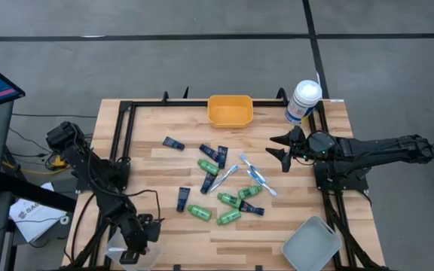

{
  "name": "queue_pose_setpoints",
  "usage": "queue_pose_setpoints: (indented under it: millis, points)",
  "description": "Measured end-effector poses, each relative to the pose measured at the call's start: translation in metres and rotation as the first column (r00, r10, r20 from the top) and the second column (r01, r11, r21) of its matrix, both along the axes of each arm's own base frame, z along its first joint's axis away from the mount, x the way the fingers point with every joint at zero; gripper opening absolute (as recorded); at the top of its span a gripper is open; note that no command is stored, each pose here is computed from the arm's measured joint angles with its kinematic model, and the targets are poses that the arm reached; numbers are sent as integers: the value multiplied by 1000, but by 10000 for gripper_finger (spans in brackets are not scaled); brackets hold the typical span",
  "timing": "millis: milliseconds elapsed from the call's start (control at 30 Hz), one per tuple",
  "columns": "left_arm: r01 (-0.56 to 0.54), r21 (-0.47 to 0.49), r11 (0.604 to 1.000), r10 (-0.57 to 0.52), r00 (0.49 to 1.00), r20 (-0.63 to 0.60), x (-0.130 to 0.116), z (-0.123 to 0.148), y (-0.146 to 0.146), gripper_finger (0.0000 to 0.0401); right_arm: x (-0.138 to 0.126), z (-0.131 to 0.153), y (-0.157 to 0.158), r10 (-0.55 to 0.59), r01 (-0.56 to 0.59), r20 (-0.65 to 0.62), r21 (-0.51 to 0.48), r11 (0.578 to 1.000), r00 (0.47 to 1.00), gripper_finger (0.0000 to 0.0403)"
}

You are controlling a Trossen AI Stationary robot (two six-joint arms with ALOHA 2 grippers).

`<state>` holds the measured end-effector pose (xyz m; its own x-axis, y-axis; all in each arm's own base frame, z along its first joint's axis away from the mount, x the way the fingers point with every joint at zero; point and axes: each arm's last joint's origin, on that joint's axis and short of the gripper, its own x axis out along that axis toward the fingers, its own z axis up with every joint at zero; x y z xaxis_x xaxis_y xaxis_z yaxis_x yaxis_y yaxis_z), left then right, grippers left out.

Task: Pick & Place Travel size toiletries
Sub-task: Put the red toothbrush into the transparent bin, then put the blue toothbrush into the transparent bin

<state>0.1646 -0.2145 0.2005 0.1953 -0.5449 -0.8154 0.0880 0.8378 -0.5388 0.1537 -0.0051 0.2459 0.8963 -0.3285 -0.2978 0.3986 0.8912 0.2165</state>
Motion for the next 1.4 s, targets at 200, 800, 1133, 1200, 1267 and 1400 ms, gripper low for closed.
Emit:
queue_pose_setpoints:
  millis: [200, 800, 1133, 1200, 1267, 1400]
  points:
    - [-1, -5, 1000, 1, 1000, 3, 0, 0, -1, 87, 0, 0, 0, 0, 0, 0, 0, 1000, 1000, 235]
    - [-11, -53, 999, 8, 998, -57, -1, 1, -2, 99, 0, 0, 0, 0, 0, 0, 0, 1000, 1000, 235]
    - [-11, -57, 998, 8, 998, -56, 0, 1, -2, 202, 0, 0, 0, 0, 0, 0, 0, 1000, 1000, 235]
    - [-14, -58, 998, 11, 998, -58, 0, 1, -2, 216, 0, 0, 0, 1, -1, 0, 0, 1000, 1000, 235]
    - [-18, -58, 998, 14, 998, -60, 0, 1, -2, 223, 0, 0, 0, 0, 0, 0, 0, 1000, 1000, 235]
    - [-64, -65, 996, 59, 996, -71, 6, 2, 4, 223, 0, 0, 0, 3, -3, -2, -6, 1000, 1000, 235]
